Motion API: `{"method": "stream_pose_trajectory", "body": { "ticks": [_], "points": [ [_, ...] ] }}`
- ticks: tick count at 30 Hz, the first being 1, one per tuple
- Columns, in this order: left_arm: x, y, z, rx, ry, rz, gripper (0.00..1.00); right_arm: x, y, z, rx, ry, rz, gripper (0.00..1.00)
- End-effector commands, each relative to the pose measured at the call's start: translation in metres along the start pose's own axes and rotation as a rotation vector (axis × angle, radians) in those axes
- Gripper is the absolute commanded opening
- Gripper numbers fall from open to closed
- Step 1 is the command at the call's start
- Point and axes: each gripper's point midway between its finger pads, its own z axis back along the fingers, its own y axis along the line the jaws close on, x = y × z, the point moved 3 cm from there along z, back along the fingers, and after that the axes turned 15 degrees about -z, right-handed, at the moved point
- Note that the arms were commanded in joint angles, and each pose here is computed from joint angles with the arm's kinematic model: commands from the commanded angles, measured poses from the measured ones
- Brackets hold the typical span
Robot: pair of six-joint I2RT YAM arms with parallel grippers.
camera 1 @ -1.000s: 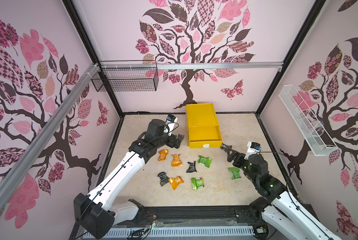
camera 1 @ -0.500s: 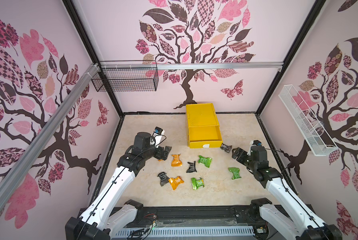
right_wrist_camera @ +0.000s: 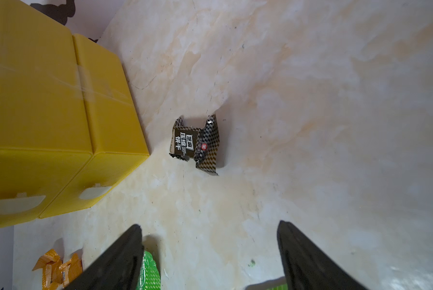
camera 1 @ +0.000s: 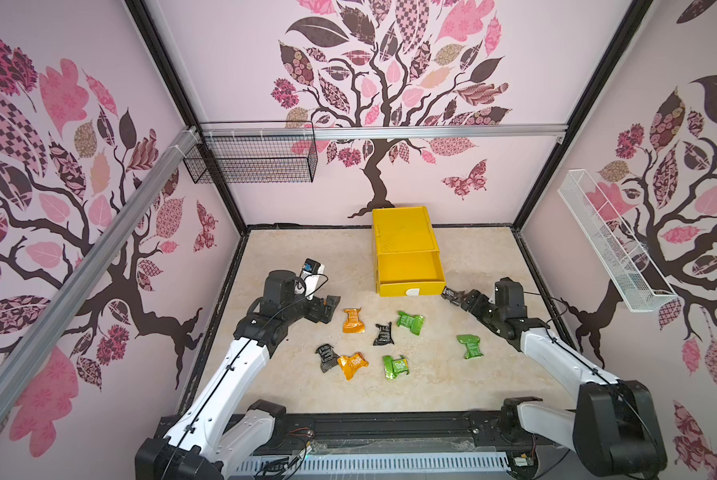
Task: Place the cookies into the drawer by color
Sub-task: Pick up the cookie at the center of the board.
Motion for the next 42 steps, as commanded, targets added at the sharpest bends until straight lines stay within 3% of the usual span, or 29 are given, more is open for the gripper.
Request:
{"method": "stream_pose_trajectory", "body": {
  "ticks": [1, 15, 24, 31, 38, 42],
  "points": [
    [0.009, -0.001, 0.005, -0.008, -0.05, -0.016, 0.97, 0.012, 0.018, -0.011, 0.06, 0.022, -0.031, 0.81],
    [0.016, -0.009, 0.007, -0.043, -0.059, -0.009, 0.97, 0.016, 0.007, -0.065, -0.036, 0.1, -0.094, 0.67],
    [0.016, -0.012, 0.006, -0.057, -0.056, -0.016, 0.97, 0.013, 0.0, -0.086, -0.049, 0.146, -0.117, 0.52],
    [0.016, -0.014, 0.006, -0.073, -0.063, -0.011, 0.97, 0.011, -0.002, -0.092, -0.046, 0.155, -0.116, 0.35],
    [0.015, -0.015, 0.007, -0.073, -0.069, -0.016, 0.97, 0.014, 0.004, -0.082, -0.029, 0.144, -0.086, 0.02],
    [0.012, -0.014, 0.004, -0.061, -0.068, -0.023, 0.97, 0.017, 0.011, -0.07, -0.013, 0.133, -0.058, 0.0]
  ]
}}
